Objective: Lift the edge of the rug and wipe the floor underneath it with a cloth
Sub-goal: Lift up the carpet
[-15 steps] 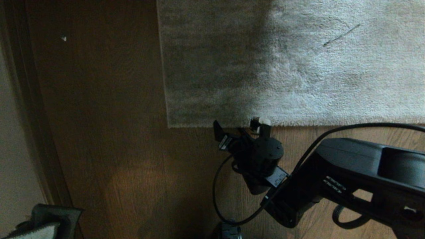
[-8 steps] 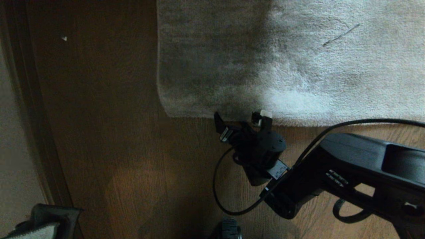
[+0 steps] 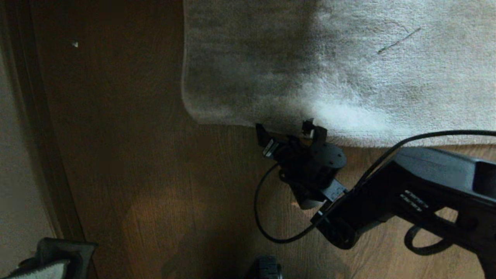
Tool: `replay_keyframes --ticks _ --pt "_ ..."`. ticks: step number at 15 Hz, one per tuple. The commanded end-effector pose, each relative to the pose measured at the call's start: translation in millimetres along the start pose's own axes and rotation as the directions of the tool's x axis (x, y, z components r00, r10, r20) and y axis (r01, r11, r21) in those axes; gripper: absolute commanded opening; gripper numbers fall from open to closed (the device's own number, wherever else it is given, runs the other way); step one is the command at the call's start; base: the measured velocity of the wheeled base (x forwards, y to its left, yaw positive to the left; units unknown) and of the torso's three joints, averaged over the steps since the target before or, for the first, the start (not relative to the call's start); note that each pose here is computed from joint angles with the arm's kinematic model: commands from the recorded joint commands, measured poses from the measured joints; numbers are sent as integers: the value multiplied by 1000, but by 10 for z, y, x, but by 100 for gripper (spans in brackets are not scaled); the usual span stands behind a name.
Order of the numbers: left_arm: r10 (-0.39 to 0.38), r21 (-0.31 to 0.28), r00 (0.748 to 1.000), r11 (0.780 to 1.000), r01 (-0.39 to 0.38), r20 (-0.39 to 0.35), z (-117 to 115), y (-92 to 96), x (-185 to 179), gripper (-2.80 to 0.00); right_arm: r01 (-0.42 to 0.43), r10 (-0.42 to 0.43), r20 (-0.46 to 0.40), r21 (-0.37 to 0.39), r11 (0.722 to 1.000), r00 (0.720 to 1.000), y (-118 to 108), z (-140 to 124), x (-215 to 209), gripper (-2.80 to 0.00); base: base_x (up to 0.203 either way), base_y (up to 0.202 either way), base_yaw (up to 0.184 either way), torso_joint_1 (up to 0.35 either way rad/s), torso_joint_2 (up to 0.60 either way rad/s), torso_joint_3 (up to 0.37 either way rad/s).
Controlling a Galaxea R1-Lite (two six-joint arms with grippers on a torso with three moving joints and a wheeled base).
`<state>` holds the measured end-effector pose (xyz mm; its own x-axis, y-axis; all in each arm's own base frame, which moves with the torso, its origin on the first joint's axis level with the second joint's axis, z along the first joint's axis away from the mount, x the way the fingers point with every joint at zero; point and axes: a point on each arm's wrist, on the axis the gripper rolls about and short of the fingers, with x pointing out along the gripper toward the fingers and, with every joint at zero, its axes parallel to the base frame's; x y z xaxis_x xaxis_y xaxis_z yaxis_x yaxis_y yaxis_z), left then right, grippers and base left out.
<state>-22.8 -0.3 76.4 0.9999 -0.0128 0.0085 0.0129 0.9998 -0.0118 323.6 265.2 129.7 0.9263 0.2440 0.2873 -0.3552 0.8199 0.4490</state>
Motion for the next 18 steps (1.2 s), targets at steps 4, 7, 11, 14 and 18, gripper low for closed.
replay_keyframes --ticks 4,7,11,14,18 --pt "-1 0 1000 1000 1 1 0 0 0 -280 -26 26 68 5 1000 997 75 359 -126 0 0 0 0 0 0 0" --pt "0 0 1000 1000 0 1 0 0 0 -280 -23 24 53 -13 1000 998 63 436 -227 0 0 0 0 0 0 0" --pt "0 0 1000 1000 0 1 0 0 0 -280 -42 42 20 -15 999 999 123 442 -364 0 0 0 0 0 0 0" --pt "-1 0 1000 1000 1 1 0 0 0 -280 -40 40 15 -19 999 999 115 431 -371 0 0 0 0 0 0 0" --pt "0 0 1000 1000 0 1 0 0 0 -280 -33 33 -2 -39 999 999 89 406 -404 0 0 0 0 0 0 0"
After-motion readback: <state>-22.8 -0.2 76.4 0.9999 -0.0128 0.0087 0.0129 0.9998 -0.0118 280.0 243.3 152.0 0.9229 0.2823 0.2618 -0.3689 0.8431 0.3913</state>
